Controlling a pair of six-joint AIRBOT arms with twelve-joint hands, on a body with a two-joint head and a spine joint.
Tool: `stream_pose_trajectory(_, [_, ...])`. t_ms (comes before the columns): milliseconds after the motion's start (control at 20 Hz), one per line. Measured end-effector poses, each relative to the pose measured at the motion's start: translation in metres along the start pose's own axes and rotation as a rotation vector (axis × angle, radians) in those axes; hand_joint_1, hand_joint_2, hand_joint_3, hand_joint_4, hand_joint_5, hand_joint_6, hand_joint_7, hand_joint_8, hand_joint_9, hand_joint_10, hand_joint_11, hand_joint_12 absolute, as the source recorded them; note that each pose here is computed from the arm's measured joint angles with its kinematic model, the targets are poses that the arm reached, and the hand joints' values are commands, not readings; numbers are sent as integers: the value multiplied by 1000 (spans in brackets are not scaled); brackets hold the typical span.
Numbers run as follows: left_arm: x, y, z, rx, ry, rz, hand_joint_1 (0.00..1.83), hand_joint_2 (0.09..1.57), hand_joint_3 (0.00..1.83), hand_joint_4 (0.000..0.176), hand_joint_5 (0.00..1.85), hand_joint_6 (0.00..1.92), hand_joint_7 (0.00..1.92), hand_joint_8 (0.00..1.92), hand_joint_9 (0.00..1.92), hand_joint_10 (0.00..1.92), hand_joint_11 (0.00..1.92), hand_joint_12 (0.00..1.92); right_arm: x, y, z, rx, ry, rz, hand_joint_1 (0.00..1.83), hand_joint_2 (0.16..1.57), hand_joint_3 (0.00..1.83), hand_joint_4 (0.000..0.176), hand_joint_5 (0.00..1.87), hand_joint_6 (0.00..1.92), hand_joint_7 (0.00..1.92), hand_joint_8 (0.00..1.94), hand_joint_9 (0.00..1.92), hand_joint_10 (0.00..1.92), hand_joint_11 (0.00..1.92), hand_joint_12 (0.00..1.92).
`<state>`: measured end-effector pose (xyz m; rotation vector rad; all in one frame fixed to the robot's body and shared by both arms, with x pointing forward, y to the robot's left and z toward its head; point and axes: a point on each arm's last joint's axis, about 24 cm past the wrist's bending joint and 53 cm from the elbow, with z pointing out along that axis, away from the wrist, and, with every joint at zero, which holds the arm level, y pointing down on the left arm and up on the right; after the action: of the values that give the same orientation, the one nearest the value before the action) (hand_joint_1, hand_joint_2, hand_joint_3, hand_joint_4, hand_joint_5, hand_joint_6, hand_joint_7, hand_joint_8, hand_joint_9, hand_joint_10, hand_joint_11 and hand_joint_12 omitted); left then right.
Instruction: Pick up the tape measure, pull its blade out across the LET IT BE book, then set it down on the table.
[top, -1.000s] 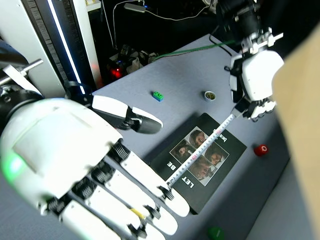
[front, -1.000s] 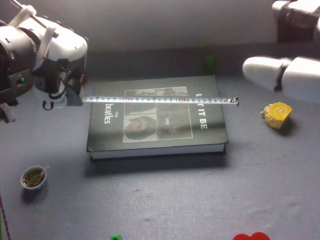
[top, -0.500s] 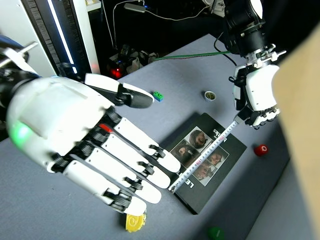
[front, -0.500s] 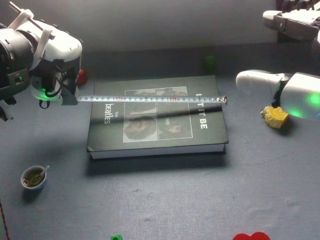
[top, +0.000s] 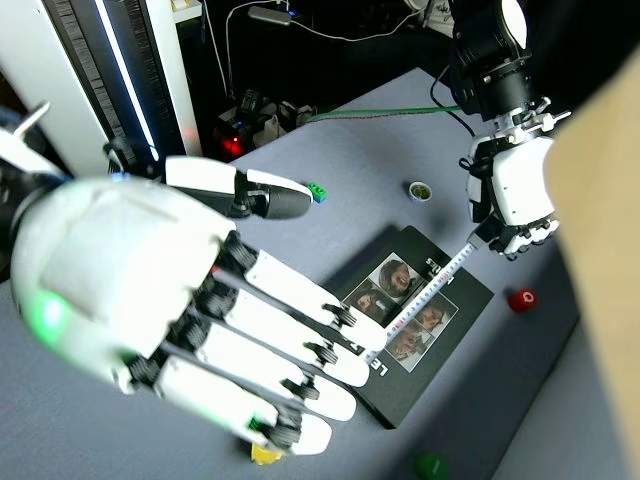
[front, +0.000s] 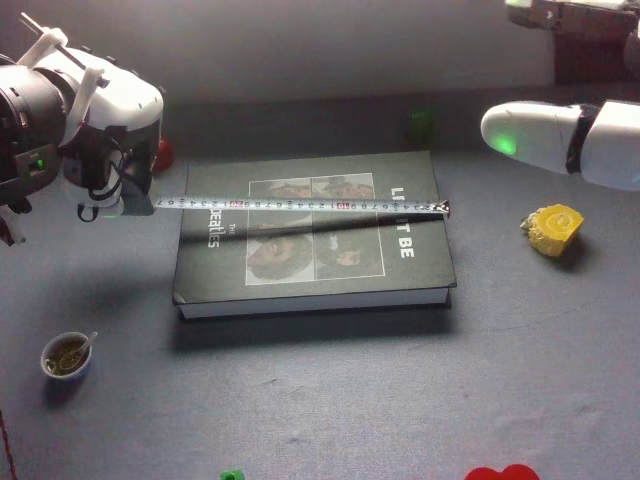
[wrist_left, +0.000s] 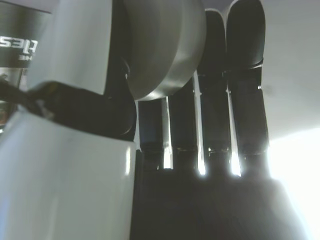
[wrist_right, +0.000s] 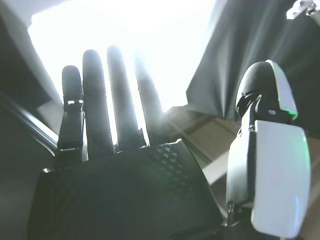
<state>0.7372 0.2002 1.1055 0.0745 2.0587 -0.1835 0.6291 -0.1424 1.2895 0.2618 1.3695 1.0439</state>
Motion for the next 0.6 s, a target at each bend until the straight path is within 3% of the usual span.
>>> stream_pose_trajectory(100, [4, 0, 1, 1, 6, 9, 1384, 1086, 0, 0, 1064, 611, 1079, 916, 894, 1250, 878, 1051, 3, 2, 4, -45, 41, -6, 232, 964, 0, 0, 391, 0, 496, 9, 418, 5, 0, 962])
stream_pose_trajectory(250, [7, 3, 3, -3, 13, 8, 1383, 1087, 0, 0, 1062, 614, 1076, 921, 894, 1251, 880, 1053, 0, -5, 7, -42, 55, -16, 233, 962, 0, 0, 358, 0, 382, 0, 340, 0, 0, 944])
stream_pose_trajectory(350, [7, 5, 3, -5, 13, 13, 1383, 1087, 0, 0, 1063, 619, 1075, 921, 894, 1251, 888, 1055, 2, -10, 8, -33, 63, -21, 214, 970, 2, 2, 307, 1, 308, 0, 240, 0, 0, 795])
stream_pose_trajectory(500, [8, 8, 5, -6, 14, 1, 1383, 1090, 0, 0, 1033, 672, 1084, 915, 884, 1254, 862, 1047, 15, -3, 5, -79, 110, -68, 162, 995, 7, 7, 220, 2, 214, 2, 129, 3, 0, 485])
stream_pose_trajectory(600, [7, 8, 6, -3, 13, -2, 1381, 1095, 0, 0, 1023, 684, 1076, 934, 872, 1267, 851, 1062, 18, 1, 4, -106, 125, -96, 121, 1004, 7, 10, 154, 0, 158, 0, 93, 0, 0, 420])
